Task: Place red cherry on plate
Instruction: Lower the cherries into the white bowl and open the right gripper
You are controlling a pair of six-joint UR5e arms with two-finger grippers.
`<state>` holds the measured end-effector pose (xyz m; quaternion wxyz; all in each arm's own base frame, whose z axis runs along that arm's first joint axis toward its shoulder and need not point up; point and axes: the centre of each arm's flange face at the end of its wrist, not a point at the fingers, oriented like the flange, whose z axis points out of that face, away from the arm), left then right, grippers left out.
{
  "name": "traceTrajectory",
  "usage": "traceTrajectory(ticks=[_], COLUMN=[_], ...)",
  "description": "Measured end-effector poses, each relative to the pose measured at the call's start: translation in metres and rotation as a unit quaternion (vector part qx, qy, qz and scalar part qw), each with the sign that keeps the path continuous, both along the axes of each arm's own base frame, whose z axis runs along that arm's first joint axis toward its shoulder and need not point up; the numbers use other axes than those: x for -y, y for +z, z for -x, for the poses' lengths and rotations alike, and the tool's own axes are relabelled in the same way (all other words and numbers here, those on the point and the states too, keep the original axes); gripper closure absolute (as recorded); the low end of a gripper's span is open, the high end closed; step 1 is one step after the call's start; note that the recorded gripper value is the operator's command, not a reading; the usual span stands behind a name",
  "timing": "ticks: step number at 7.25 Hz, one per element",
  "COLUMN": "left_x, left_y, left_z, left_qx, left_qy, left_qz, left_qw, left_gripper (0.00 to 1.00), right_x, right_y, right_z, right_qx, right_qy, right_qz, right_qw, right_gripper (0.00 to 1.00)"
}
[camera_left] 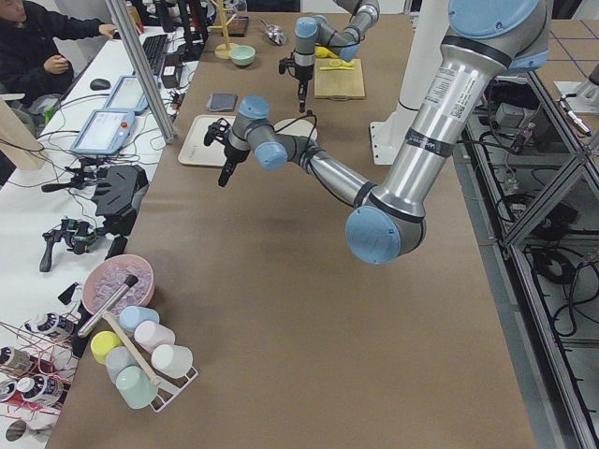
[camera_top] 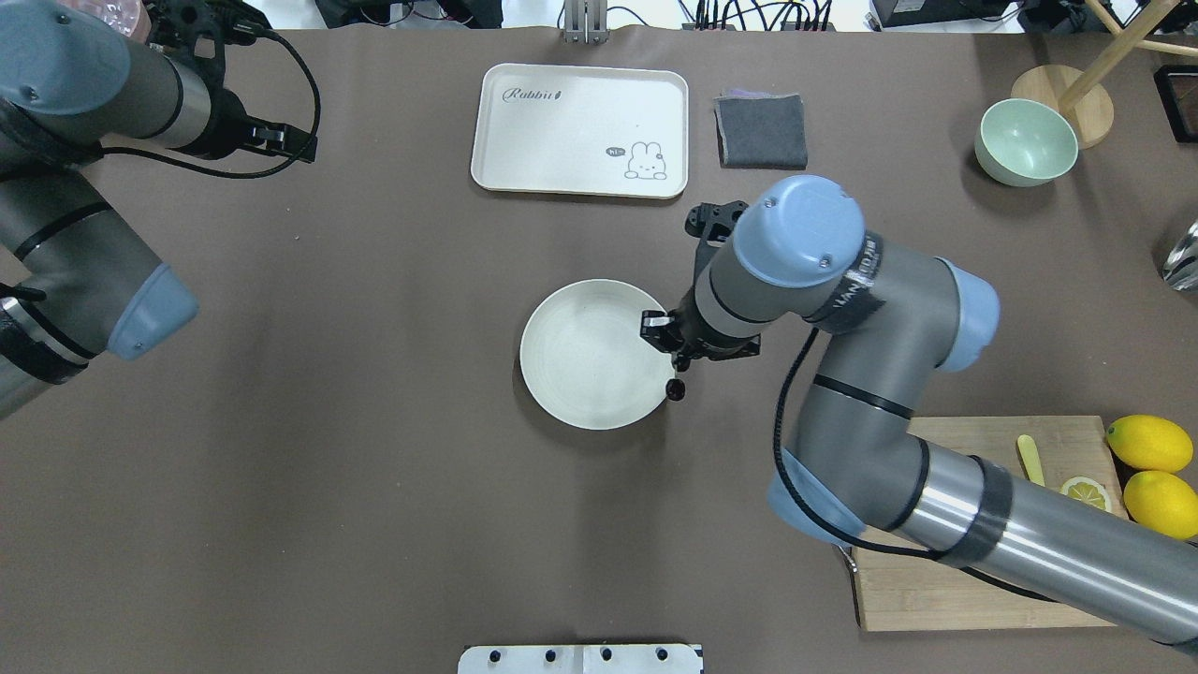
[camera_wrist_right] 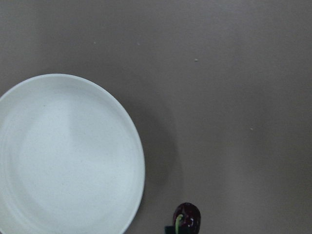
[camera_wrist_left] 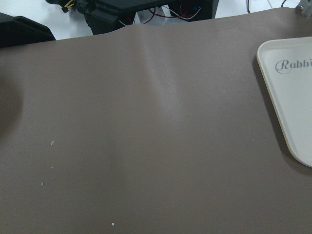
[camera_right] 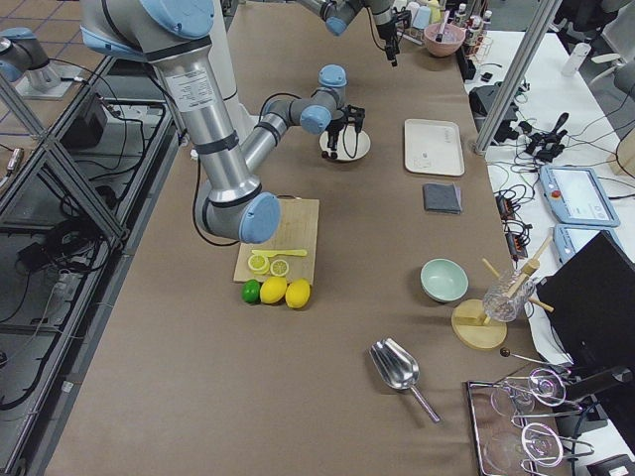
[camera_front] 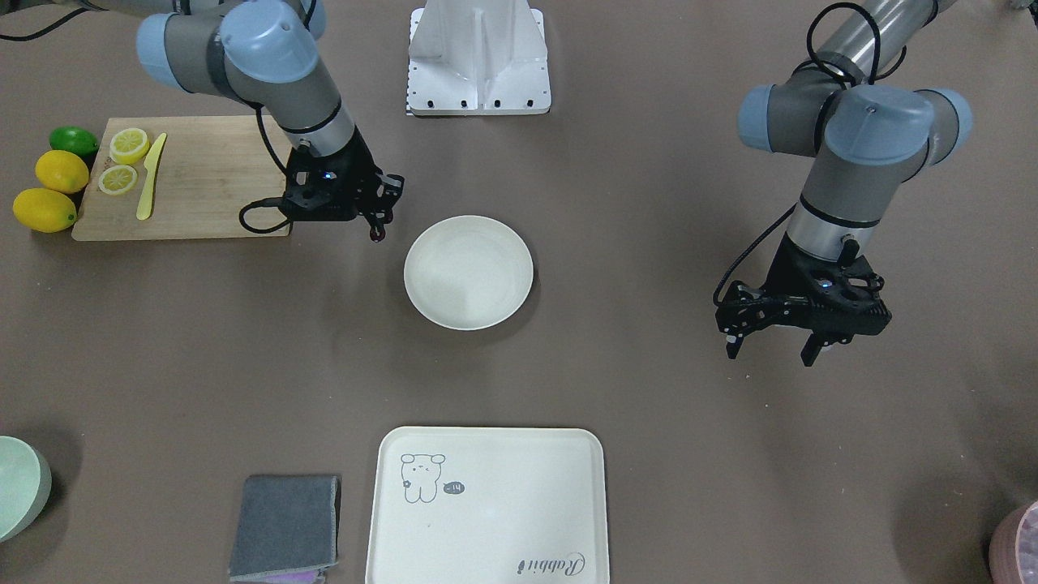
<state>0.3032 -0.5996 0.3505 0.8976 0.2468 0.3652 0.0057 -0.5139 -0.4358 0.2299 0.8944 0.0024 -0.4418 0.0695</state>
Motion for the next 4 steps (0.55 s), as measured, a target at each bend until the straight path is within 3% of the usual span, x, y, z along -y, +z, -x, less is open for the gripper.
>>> traceTrajectory(ticks=[2,4], left_x=[0.008,0.012], left_y=[0.007,0.013], left_z=[0.009,0.012], left_qx=[0.009,0.012], left_qy=[-0.001,-0.002], left_qz=[0.0,0.003], left_qw=[1.0,0.9999], left_gripper=[0.02,0.02], right_x=[0.019,0.028], right_y=[-0.019,-0.025], right_z=[0.038,0.054], right_qx=[0.005,0.013], right_qy=[0.007,0.011], right_qz=[-0.013,-0.022], right_qw=[0.9999,0.9996], right_gripper=[1.0,0.0])
